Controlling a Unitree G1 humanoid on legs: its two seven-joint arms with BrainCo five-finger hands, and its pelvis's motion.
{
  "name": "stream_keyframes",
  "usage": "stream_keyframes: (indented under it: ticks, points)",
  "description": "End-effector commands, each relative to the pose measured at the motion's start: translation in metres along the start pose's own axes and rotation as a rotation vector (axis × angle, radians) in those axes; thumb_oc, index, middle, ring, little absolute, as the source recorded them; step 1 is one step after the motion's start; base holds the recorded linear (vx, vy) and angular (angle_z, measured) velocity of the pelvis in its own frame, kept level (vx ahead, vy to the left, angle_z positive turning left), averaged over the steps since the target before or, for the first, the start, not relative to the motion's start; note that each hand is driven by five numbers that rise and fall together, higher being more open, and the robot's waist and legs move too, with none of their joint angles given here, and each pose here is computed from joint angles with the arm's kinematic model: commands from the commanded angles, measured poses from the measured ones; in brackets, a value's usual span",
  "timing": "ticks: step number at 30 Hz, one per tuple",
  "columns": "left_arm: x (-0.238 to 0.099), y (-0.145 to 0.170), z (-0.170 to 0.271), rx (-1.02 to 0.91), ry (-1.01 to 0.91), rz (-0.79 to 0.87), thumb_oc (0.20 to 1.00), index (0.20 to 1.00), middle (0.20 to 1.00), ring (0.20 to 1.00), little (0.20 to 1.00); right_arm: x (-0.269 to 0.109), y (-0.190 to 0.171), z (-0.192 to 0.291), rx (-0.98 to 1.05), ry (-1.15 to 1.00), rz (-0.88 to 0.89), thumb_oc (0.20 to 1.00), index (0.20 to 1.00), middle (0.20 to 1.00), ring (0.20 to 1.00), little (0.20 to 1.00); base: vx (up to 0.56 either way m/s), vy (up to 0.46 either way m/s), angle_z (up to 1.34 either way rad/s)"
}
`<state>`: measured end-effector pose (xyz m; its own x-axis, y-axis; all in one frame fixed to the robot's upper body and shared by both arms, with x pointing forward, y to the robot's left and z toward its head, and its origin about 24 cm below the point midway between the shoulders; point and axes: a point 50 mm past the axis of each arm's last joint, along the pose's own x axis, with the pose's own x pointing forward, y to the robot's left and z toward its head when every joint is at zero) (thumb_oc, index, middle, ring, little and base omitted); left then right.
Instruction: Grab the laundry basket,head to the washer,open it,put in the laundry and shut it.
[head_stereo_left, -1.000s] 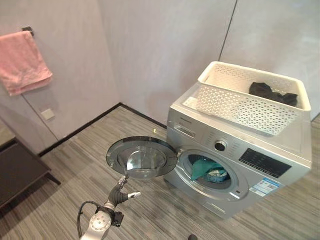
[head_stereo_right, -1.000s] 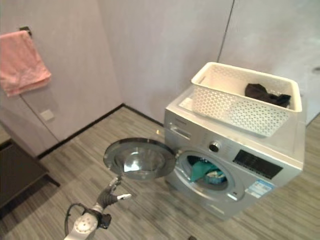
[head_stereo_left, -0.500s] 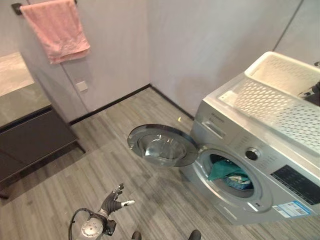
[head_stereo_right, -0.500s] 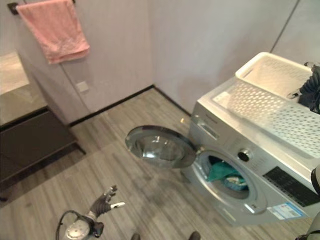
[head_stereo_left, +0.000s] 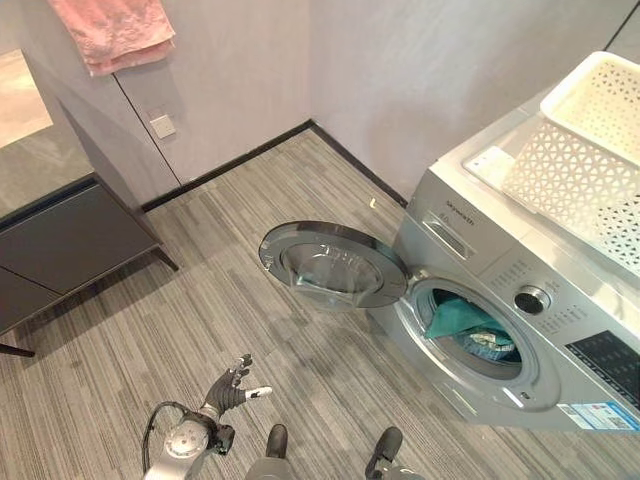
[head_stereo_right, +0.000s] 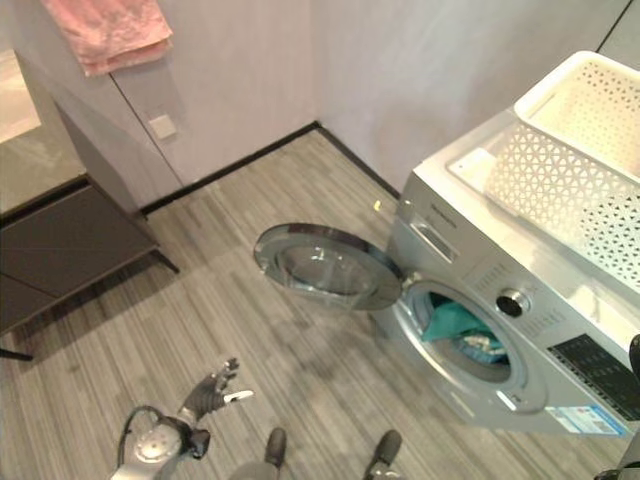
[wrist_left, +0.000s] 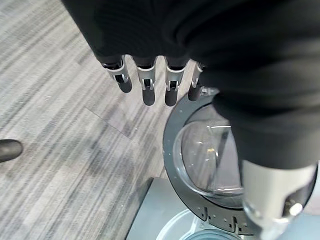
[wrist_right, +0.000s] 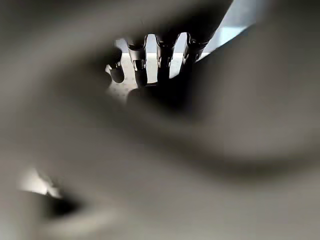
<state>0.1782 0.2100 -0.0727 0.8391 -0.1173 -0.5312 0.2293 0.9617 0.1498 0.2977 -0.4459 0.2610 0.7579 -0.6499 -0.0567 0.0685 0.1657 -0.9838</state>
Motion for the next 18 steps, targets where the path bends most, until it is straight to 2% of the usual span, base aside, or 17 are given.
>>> stream_keyframes:
  ticks: [1,3,4,6,15,18]
  points:
    - [0.000,-0.017,0.008,0.021,-0.045,-0.105,1.000,1.000,1.000,1.000,1.000,-0.006,-0.018,-0.018,-0.084,0.036,0.037,0.558,0.558,0.558,0.558,0.558,-0.01,0.008,-0.13]
    - [-0.001,-0.018,0.008,0.026,-0.045,-0.116,1.000,1.000,1.000,1.000,1.000,-0.006,-0.013,-0.015,-0.105,0.017,0.066,0.388,0.388,0.388,0.388,0.388,-0.03,0.021,-0.08]
    - [0.000,-0.020,0.009,0.027,-0.048,-0.120,1.000,1.000,1.000,1.000,1.000,-0.006,-0.008,-0.007,-0.114,-0.028,0.093,0.269,0.269,0.269,0.269,0.269,0.02,0.011,-0.14]
    - [0.001,-0.021,0.009,0.035,-0.047,-0.124,1.000,1.000,1.000,1.000,1.000,-0.006,-0.003,0.001,-0.123,-0.079,0.120,0.200,0.200,0.200,0.200,0.200,0.02,0.015,-0.13]
    - [-0.001,-0.019,0.006,0.047,-0.044,-0.129,1.000,1.000,1.000,1.000,1.000,-0.021,0.011,0.028,-0.260,-0.263,0.275,0.200,0.200,0.200,0.200,0.200,0.01,0.015,-0.05]
    - [-0.004,-0.018,0.002,0.037,-0.031,-0.123,1.000,1.000,1.000,1.000,1.000,-0.027,0.017,0.023,-0.319,-0.267,0.343,0.200,0.200,0.200,0.200,0.200,0.00,0.018,-0.05]
